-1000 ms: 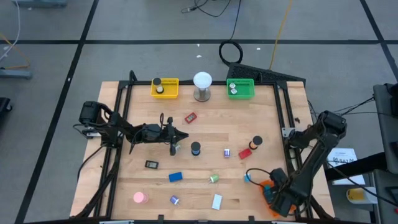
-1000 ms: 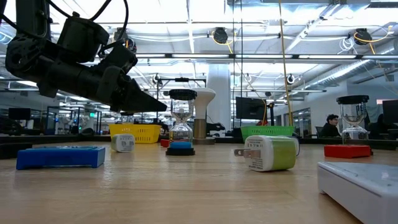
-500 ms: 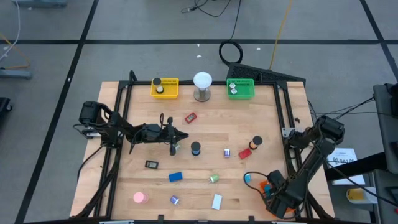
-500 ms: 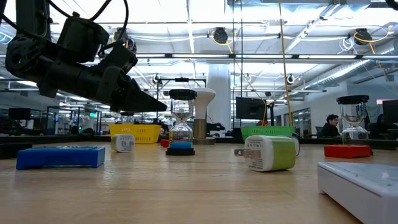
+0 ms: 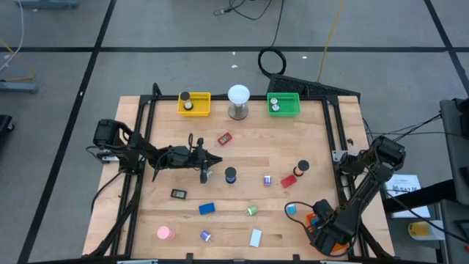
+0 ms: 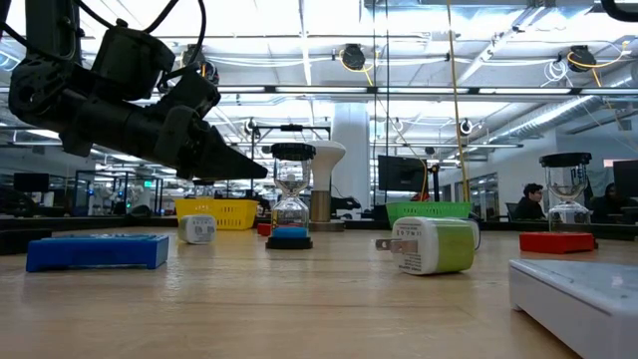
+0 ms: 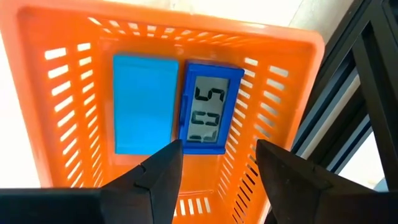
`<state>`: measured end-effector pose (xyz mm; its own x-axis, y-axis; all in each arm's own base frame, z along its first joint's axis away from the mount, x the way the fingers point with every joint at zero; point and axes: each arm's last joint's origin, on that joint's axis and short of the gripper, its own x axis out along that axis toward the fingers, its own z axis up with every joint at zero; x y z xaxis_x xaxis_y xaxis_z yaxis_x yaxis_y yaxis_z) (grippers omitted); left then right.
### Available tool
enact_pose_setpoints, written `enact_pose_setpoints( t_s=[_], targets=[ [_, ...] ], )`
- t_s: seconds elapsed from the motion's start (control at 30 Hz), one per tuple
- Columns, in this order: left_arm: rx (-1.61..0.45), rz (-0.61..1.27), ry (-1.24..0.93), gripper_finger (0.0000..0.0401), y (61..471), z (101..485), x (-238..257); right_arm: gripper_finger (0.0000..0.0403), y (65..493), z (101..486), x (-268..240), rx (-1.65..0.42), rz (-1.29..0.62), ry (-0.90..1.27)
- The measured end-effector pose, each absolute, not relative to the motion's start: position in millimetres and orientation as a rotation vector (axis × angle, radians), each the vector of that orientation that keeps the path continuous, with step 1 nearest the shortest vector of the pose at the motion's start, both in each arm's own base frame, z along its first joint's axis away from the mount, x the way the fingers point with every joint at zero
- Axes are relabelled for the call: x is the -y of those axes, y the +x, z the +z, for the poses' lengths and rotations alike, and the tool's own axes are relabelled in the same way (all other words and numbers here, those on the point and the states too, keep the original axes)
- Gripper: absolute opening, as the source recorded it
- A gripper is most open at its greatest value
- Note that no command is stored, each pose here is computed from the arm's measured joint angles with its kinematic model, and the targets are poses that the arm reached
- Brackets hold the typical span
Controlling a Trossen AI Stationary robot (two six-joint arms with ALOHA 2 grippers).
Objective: Pick & Place Office items
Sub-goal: Put the black digital timer into the orange bin
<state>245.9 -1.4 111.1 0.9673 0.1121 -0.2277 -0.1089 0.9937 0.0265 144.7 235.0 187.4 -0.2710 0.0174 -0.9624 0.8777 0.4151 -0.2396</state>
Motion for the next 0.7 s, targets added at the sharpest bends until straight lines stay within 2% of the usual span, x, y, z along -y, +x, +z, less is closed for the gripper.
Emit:
enact_pose_setpoints(
  t_s=[0.13, 0.23, 0.57, 0.7],
  targets=[
    [-0.231, 0.112, 0.014, 0.0031, 245.9, 111.1, 1.4, 0.0188, 144.7, 187.4, -235.0, -1.638, -1.001, 0.781],
    [-0.231, 0.111, 0.014, 0.0031, 245.9, 111.1, 1.5, 0.0164, 145.3, 187.2, -235.6, -1.644, -0.971, 0.771],
    [-0.231, 0.112, 0.014, 0.0031, 245.9, 111.1, 1.4, 0.0016, 151.0, 186.2, -243.5, -1.634, -0.746, 0.737],
    [-0.231, 0.112, 0.014, 0.0031, 245.9, 111.1, 1.4, 0.0011, 153.0, 188.3, -243.3, -1.541, -0.659, 0.679]
  ],
)
